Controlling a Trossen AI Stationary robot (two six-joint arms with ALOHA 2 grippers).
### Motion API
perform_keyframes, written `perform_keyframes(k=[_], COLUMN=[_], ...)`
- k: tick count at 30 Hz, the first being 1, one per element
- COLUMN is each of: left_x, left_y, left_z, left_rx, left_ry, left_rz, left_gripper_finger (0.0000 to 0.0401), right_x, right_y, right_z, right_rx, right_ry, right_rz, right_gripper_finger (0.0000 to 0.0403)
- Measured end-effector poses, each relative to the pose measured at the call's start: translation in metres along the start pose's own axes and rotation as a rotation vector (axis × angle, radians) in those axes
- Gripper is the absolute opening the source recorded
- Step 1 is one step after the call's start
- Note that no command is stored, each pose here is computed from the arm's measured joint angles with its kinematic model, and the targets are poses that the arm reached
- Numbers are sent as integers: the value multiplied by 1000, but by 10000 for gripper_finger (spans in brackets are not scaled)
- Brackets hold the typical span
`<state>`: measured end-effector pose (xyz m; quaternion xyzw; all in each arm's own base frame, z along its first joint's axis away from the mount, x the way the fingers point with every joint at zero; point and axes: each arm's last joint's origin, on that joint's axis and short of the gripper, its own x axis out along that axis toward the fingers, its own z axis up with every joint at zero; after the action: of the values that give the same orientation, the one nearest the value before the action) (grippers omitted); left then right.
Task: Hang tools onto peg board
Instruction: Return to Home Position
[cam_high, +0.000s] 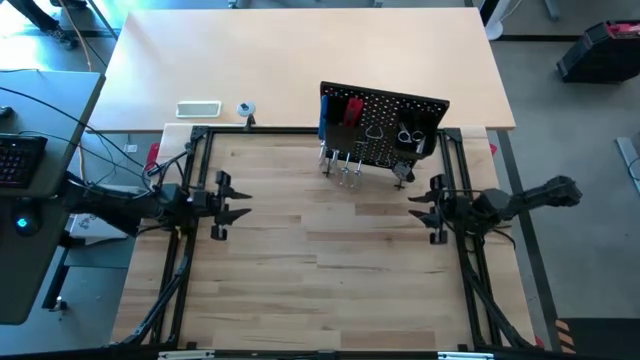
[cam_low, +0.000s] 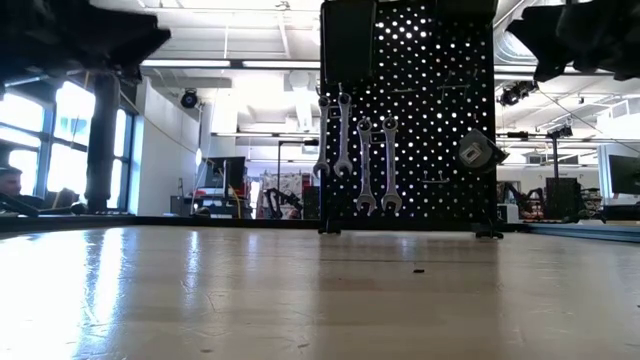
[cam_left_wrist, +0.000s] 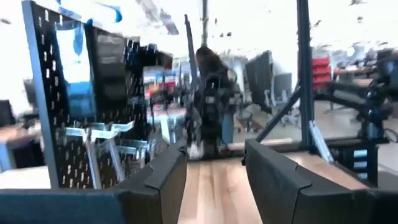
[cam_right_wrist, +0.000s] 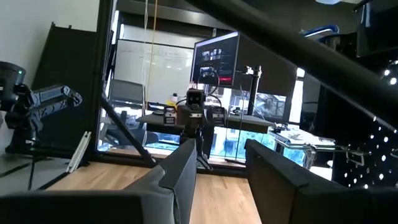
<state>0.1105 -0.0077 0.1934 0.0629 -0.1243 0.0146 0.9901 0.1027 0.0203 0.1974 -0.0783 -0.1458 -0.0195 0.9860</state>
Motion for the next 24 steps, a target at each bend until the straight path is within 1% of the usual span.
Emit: perform_keyframes(k=[5, 10, 14, 16, 19, 24], left_x=[0, 0, 0, 0, 0, 0], left_y=[3, 5, 6, 6, 6, 6], left_z=[-6, -7, -7, -7, -7, -7], left_rx=[-3, -3, -45, -59, -67, -67], left_ry=[58, 53, 54, 54, 54, 54], left_rz=[-4, -32, -36, -36, -36, -36], left_gripper_finger=[151, 151, 151, 151, 151, 151], right_x=[1, 2, 2, 2, 2, 2], right_y=[-5, -11, -16, -17, -18, -17], right_z=[-4, -9, -11, -13, -13, -16], right_rx=[-24, -14, -26, -12, 14, 4], right_ry=[32, 69, 92, 104, 108, 139], right_rz=[-17, -34, -83, -105, -113, -107], right_gripper_finger=[130, 130, 130, 130, 130, 130])
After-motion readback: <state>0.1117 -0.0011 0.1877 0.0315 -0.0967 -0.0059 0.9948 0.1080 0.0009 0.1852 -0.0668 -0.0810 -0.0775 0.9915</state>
